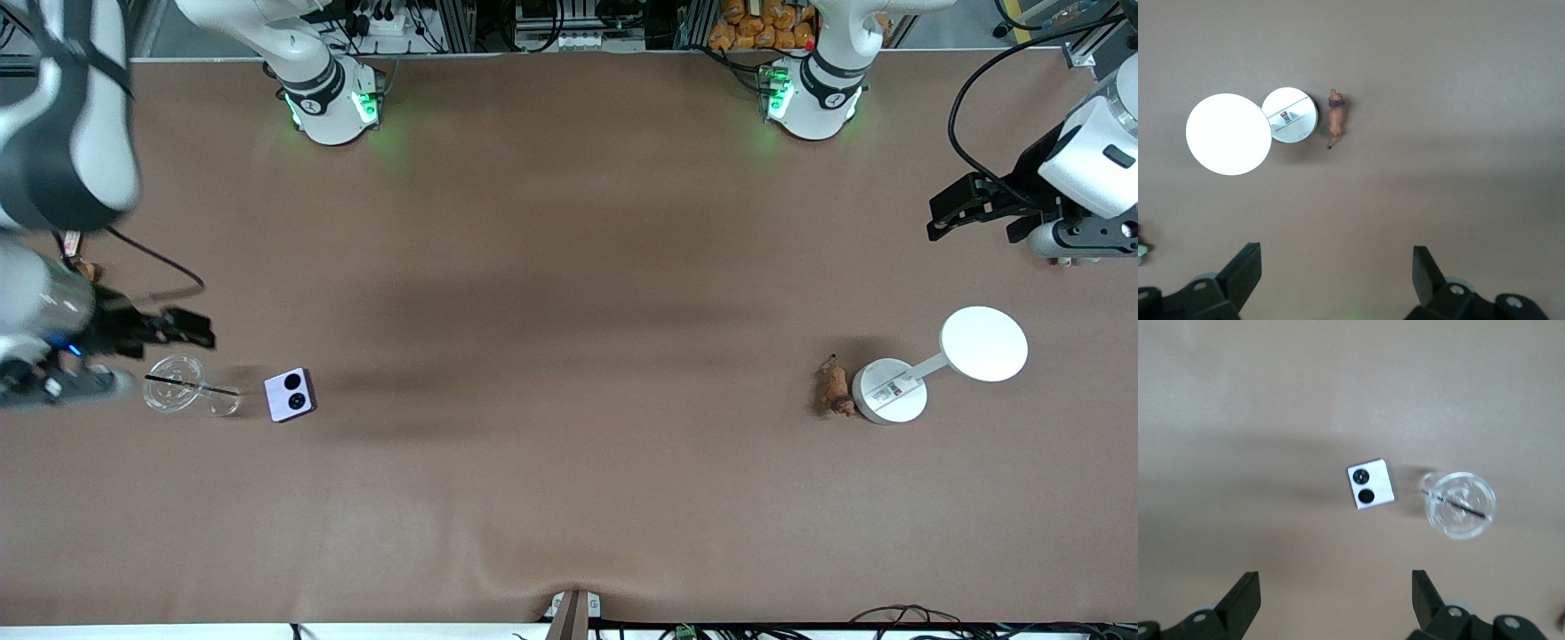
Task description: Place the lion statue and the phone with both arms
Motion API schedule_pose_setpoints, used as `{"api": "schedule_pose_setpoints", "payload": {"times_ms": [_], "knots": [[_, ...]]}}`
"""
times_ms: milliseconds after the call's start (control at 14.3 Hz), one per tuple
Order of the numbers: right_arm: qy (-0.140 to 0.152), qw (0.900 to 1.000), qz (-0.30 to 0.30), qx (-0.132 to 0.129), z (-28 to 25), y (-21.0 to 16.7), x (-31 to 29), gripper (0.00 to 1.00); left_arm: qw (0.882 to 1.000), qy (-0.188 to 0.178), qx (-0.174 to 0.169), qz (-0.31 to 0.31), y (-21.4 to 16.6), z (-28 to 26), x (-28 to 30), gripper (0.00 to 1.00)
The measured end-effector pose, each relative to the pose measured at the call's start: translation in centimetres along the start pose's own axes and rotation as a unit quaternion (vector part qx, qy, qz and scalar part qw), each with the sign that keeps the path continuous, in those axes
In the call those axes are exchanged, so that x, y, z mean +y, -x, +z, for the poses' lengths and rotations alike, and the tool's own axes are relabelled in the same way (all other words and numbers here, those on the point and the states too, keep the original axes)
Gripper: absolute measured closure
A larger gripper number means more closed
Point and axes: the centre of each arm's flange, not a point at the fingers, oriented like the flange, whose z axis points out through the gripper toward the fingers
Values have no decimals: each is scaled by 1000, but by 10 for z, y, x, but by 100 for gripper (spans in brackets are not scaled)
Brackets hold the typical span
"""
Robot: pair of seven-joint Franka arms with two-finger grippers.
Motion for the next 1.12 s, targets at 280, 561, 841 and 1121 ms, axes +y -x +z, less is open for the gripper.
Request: {"api": "schedule_pose_setpoints", "payload": {"times_ms": [280,561,841,1121], "knots": [[-19,1000,19,7,-45,61,14,0,1000,-1,-10,-1,3,1,-1,0],[6,998,59,-5,-73,100,-21,0,1000,-2,-15,-3,3,2,-3,0],[9,997,73,-7,-72,104,-11,0,1000,-2,-15,-3,3,2,-3,0],[8,996,84,-13,-70,107,1,0,1000,-2,-15,-4,3,2,-4,0]]}}
